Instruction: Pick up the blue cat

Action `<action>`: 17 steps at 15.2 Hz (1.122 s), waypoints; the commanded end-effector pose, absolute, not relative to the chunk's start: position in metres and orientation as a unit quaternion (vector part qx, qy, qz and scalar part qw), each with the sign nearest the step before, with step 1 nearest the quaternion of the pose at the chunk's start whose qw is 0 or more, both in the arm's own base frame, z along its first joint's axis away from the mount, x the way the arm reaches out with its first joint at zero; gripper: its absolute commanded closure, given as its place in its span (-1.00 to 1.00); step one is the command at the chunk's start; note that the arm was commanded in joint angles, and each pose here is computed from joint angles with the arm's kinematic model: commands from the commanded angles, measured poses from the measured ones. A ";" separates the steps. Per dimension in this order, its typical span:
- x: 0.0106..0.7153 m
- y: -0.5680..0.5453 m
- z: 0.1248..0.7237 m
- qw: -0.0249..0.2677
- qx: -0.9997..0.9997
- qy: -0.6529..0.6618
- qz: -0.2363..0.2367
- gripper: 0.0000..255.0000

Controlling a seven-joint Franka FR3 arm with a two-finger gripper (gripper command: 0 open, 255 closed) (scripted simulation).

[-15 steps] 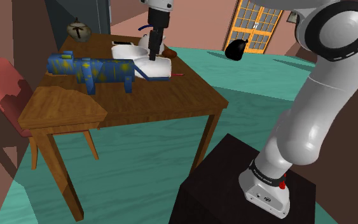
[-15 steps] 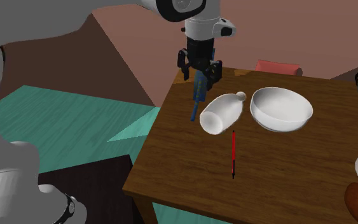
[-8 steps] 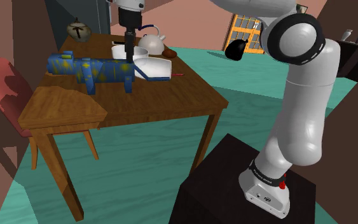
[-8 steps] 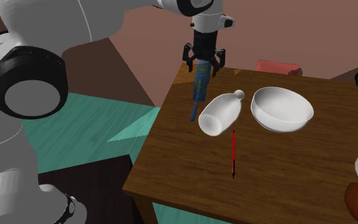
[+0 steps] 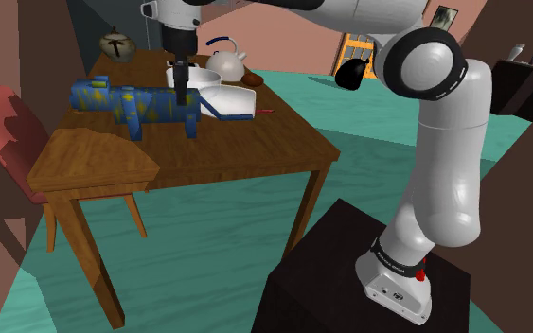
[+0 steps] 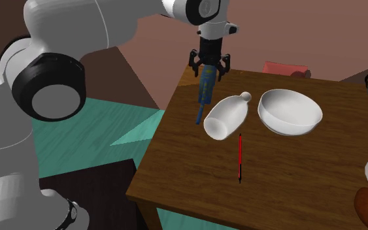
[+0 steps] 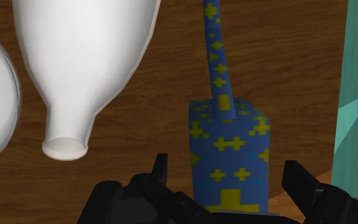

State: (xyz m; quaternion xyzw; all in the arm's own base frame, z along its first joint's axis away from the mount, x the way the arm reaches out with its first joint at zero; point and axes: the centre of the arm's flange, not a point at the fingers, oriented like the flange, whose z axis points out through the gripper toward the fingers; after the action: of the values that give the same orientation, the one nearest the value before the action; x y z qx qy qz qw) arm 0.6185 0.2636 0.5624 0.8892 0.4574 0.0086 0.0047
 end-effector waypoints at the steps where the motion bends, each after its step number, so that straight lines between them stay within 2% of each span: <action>1: 0.618 0.264 0.548 0.005 0.889 0.458 0.009 -1.00; 3: 0.618 0.264 0.548 0.005 0.889 0.458 0.009 -1.00; 4: 0.618 0.264 0.549 0.005 0.889 0.458 0.009 1.00; 13: 0.618 0.264 0.548 0.005 0.889 0.458 0.009 1.00; 17: 0.618 0.264 0.570 0.005 0.889 0.458 0.009 1.00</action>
State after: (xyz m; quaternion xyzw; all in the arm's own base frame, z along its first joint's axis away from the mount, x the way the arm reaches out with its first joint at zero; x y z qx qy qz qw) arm 0.6177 0.2638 0.5647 0.8890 0.4578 0.0084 0.0045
